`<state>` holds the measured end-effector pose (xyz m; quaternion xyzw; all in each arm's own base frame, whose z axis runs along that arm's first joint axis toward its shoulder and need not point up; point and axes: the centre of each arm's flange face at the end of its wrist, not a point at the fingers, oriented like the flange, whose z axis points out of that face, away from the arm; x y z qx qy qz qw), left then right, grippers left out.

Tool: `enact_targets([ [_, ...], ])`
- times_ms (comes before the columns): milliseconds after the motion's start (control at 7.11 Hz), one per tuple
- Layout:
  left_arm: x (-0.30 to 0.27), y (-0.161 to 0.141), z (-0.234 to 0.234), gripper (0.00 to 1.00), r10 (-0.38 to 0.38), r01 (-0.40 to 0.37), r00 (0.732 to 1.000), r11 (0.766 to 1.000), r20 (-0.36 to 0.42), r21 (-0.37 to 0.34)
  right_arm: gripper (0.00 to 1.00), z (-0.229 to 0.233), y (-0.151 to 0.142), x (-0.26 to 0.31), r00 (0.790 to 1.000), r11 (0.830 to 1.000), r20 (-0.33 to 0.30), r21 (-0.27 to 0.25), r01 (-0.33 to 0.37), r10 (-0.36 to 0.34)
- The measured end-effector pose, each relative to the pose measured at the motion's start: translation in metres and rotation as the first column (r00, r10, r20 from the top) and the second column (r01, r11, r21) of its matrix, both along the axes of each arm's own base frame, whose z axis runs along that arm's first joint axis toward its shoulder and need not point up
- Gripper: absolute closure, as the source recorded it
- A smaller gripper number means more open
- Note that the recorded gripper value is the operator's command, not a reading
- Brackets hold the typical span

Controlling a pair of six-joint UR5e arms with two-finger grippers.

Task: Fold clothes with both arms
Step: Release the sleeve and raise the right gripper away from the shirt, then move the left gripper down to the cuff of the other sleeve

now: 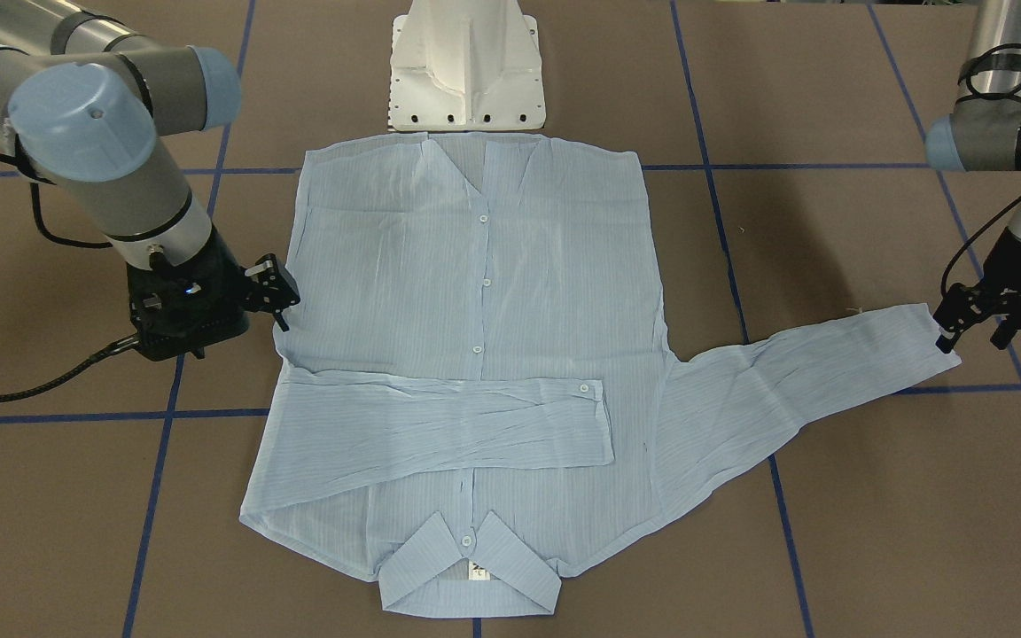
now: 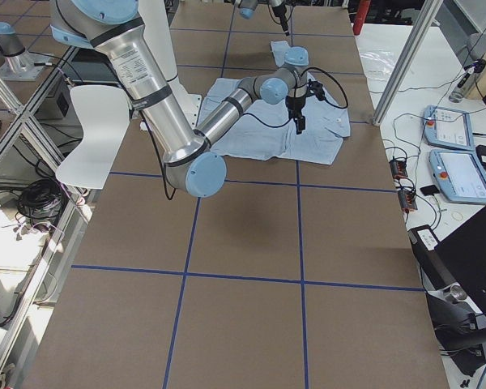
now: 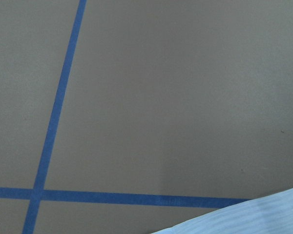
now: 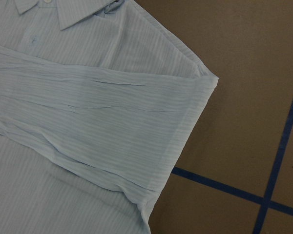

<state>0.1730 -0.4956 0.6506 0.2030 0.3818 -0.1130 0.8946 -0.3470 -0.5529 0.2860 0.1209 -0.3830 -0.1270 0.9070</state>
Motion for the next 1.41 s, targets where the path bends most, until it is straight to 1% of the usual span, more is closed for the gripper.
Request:
enact_targets([
  [563,0.006,0.007,0.026,0.36,0.01,-0.009,0.999,0.999,0.038,-0.034,0.0,0.01,0.0,0.01,1.0,1.0,0.0,-0.001,0.009,-0.009],
  [985,0.009,0.009,0.035,0.47,0.018,-0.015,0.999,0.999,0.048,-0.048,0.0,0.01,0.0,0.01,1.0,1.0,0.0,-0.001,0.008,-0.008],
  [1407,0.012,0.01,0.037,0.52,0.025,-0.023,0.998,0.998,0.05,-0.05,0.0,0.011,-0.001,0.011,1.0,1.0,-0.001,-0.001,0.007,-0.007],
])
